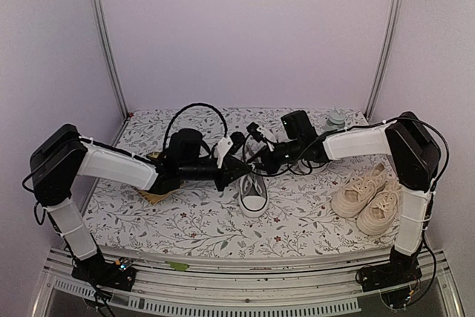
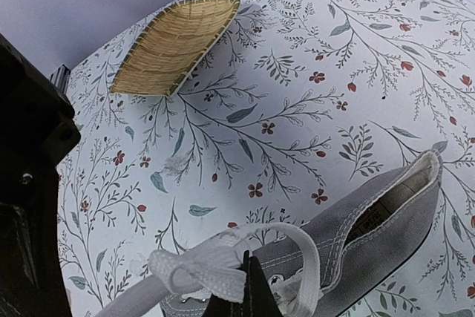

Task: Tie the shoes
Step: Wrap the half-tied shoelace around a loop with the shoelace.

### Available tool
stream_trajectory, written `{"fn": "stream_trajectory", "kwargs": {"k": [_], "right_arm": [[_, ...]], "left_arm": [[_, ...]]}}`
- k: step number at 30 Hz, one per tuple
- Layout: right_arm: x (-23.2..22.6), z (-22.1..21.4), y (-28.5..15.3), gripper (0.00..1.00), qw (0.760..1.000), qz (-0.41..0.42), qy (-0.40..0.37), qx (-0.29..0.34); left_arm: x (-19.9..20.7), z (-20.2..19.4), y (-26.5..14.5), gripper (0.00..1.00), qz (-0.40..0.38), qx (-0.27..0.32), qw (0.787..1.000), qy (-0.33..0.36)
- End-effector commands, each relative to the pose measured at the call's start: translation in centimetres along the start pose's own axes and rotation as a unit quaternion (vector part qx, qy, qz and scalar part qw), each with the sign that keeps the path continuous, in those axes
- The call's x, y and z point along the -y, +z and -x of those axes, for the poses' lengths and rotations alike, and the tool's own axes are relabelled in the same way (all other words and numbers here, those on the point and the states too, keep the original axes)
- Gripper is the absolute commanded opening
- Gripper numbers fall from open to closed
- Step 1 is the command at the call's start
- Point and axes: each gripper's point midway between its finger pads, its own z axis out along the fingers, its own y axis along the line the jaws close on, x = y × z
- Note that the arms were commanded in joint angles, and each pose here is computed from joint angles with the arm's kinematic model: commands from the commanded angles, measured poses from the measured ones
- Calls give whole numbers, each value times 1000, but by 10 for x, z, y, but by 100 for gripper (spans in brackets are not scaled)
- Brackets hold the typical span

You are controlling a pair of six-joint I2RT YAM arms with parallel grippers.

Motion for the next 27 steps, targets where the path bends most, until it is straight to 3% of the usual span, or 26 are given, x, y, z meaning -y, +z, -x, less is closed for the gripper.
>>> {"fn": "stream_trajectory", "kwargs": {"k": [1, 12, 27], "right_arm": [[-7, 24, -14, 1, 999, 26, 4, 22], [-6, 29, -21, 1, 999, 38, 20, 29], [-3, 21, -14, 1, 999, 42, 23, 11]], "left_arm": [[15, -1, 15, 0, -45, 20, 999, 21], [22, -21, 30, 0, -80, 23, 996, 15], [9, -10, 63, 0, -36, 62, 997, 23]]}}
